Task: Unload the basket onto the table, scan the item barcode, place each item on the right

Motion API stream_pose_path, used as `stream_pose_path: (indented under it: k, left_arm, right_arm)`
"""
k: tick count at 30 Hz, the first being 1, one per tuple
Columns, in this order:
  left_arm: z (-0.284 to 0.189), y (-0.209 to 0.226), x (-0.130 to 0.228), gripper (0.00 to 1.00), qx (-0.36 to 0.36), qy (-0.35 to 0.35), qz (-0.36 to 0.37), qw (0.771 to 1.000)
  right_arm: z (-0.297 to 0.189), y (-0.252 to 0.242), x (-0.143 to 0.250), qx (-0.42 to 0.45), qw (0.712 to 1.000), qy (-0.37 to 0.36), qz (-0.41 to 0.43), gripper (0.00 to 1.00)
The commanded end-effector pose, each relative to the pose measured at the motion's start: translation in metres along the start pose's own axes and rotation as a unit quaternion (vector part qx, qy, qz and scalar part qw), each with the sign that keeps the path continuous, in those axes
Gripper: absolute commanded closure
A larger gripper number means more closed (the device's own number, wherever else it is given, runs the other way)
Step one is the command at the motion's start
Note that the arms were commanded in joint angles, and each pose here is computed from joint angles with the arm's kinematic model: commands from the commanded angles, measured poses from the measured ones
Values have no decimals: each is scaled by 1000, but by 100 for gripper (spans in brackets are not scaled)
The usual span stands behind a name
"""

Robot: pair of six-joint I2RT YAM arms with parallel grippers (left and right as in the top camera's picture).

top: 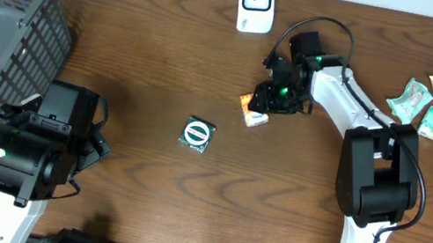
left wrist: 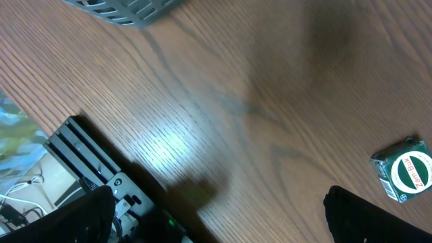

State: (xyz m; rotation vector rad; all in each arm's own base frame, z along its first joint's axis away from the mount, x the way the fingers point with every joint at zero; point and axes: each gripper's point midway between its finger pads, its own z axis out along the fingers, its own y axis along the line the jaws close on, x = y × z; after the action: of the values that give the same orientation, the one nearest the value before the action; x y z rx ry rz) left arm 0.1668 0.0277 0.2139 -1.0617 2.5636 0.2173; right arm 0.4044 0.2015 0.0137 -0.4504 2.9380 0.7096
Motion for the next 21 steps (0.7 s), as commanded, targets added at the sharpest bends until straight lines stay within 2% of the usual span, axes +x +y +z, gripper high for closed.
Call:
stream_pose_path:
  k: [1,4,5,8,14,21]
  left_arm:
    - [-5,1,-5,2,2,-12,-10,1000]
    - [-5,1,-5,2,2,-12,-10,1000]
    - [-5,1,-5,2,2,-13,-10,1000]
    - [-5,1,-5,2,2,-13,-10,1000]
    - [-5,1,-5,2,2,-12,-10,1000]
    - [-5,1,-5,2,2,-12,-10,1000]
  right_arm:
    - [12,-1,11,-7,1000,16,-9,59]
    - [12,-2,12,-3,1000,17,-10,72]
    - [12,-2,12,-3,1000,17,-10,81]
    - [12,-2,12,-3,1000,17,-10,99]
    - [11,7,11,-35,999,16,-8,99]
    - [-11,37,5,-180,984,-4,-10,99]
